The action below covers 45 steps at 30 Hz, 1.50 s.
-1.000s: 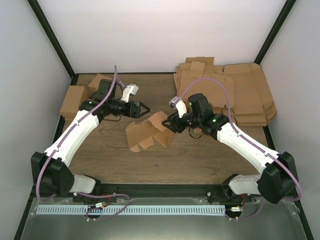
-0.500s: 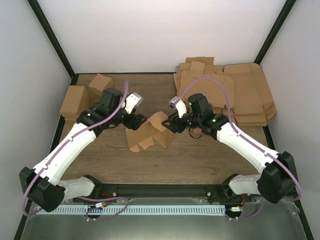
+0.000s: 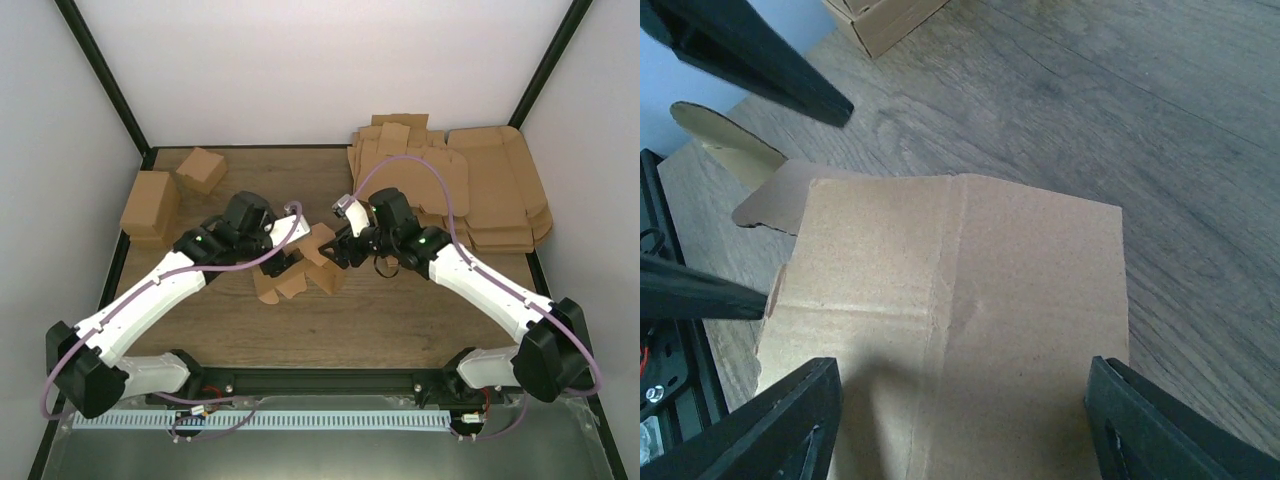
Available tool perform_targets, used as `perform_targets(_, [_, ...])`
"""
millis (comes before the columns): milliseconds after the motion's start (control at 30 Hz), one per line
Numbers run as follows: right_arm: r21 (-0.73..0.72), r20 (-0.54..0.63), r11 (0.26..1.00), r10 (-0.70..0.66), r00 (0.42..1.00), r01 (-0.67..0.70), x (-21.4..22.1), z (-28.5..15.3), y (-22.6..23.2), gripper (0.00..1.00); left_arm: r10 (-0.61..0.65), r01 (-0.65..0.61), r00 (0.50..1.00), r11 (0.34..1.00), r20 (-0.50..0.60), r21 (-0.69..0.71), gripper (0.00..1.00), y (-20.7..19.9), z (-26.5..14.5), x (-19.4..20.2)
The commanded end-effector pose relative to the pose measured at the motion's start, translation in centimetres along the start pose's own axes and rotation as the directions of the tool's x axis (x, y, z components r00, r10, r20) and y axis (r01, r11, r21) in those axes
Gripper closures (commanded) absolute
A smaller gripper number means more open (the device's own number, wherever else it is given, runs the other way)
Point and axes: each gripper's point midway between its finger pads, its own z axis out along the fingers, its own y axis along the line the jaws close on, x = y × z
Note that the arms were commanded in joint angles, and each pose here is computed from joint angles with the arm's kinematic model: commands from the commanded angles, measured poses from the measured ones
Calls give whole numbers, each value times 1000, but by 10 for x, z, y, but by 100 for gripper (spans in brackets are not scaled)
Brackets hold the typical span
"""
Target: Fold the paper box
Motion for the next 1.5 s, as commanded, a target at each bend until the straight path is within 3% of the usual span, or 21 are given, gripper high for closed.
perform_targets(0, [27, -11, 999, -23, 1000, 23, -7, 0, 2, 29, 63, -66, 997, 996, -48, -65, 33, 10, 7, 8])
perform_targets(233, [57, -23, 998, -20, 1000, 21, -4, 2, -4, 28, 98, -106, 993, 982, -62, -154, 45, 22, 2, 14])
perform_targets(400, [71, -28, 997, -20, 999, 22, -4, 2, -6, 27, 95, -105, 994, 974, -57, -201, 74, 26, -4, 21])
perform_targets(600, [68, -38, 998, -15, 999, 17, -2, 6, -7, 27, 91, -93, 996, 976, -20, -197, 96, 23, -7, 17])
perform_targets(900, [82, -30, 996, -30, 999, 32, -7, 3, -8, 27, 37, -33, 999, 977, 11, -210, 96, 30, -3, 16])
perform_targets(1467, [94, -59, 995, -38, 998, 43, 2, 10, -13, 26, -134, 135, 986, 991, 96, -7, 96, 39, -5, -2])
